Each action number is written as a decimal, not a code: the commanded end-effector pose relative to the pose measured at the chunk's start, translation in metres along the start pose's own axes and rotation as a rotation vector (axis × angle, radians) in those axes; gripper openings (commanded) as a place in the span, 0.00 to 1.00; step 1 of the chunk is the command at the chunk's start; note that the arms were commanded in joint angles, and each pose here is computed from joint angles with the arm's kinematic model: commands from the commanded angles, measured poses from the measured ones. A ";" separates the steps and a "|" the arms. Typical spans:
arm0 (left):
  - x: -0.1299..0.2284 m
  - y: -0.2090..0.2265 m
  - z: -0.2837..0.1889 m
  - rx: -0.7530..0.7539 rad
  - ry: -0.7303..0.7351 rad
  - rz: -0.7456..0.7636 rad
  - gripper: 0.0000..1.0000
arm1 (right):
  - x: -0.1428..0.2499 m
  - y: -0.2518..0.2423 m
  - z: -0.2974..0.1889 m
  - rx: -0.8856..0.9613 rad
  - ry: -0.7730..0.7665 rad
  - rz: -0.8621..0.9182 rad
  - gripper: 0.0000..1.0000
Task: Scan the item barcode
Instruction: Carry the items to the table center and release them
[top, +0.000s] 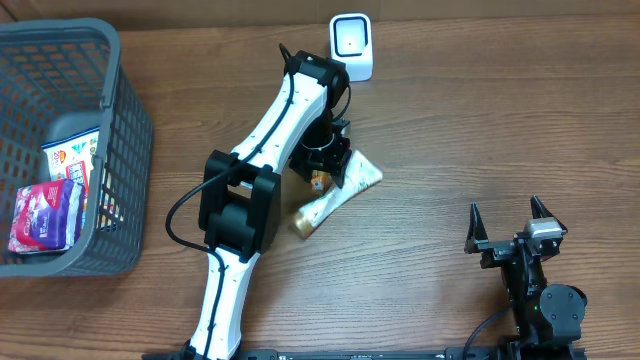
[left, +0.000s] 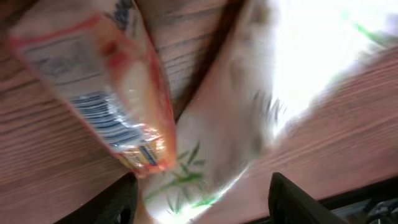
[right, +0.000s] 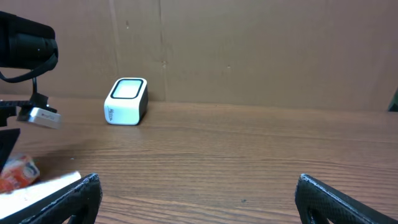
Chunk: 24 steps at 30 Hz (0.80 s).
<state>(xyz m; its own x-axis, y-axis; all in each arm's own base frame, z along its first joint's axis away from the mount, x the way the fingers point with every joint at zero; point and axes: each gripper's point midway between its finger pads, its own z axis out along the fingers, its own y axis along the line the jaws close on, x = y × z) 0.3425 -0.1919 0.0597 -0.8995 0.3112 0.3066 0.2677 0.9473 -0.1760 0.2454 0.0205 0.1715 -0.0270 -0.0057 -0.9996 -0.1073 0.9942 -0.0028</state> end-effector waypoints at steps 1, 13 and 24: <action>0.002 0.004 -0.023 -0.001 -0.036 -0.017 0.61 | 0.001 0.000 0.000 0.001 -0.006 -0.001 1.00; 0.009 0.040 -0.205 0.046 -0.586 -0.076 0.80 | 0.001 0.000 0.000 0.001 -0.006 -0.001 1.00; 0.229 0.282 -0.337 -0.190 -1.066 -0.889 1.00 | 0.001 0.000 0.000 0.001 -0.006 -0.001 1.00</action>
<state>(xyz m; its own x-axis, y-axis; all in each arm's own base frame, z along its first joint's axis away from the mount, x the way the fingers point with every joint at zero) 0.3643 0.1150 0.3902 -0.6819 -0.3965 -0.6147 -0.3895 0.9081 -0.1536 0.2454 0.0205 0.1716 -0.0267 -0.0057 -0.9996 -0.1073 0.9942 -0.0028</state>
